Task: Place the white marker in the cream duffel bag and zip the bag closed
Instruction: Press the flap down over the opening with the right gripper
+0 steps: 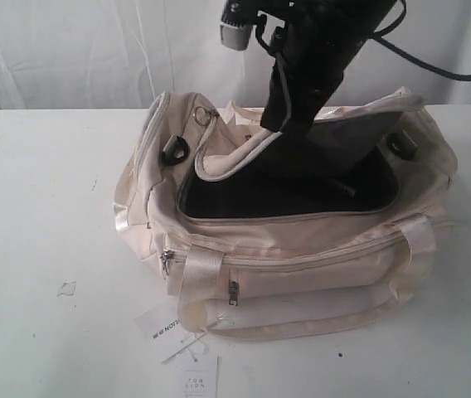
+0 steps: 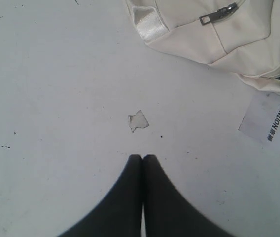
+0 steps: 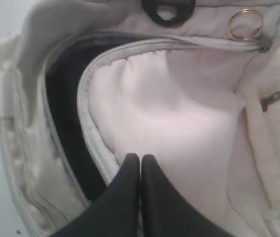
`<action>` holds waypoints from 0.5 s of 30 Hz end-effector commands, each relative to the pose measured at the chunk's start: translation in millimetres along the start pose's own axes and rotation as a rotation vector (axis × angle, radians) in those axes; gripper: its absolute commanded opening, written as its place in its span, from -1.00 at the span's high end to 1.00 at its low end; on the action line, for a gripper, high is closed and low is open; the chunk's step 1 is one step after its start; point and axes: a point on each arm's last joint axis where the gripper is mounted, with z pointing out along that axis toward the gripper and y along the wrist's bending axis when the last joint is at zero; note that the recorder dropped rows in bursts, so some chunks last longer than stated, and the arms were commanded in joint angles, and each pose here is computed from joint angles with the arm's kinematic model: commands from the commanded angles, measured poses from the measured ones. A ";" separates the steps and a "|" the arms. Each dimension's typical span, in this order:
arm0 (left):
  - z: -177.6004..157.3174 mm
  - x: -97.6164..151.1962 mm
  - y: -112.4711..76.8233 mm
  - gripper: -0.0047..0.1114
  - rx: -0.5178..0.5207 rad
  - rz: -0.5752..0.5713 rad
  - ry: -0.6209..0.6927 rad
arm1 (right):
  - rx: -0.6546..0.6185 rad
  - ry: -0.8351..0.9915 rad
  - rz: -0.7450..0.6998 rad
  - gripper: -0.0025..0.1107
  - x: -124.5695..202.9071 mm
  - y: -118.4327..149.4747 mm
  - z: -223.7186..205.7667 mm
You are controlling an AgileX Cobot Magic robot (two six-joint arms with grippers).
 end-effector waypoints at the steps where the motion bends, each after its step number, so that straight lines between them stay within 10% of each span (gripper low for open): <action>1: 0.5 2.4 -1.6 0.92 0.011 -0.021 0.007 | -0.069 -0.060 0.152 0.96 -3.6 7.8 0.2; 15: 0.5 2.4 -1.6 0.92 0.011 -0.021 0.007 | -0.268 0.033 0.351 0.96 -7.5 56.7 44.8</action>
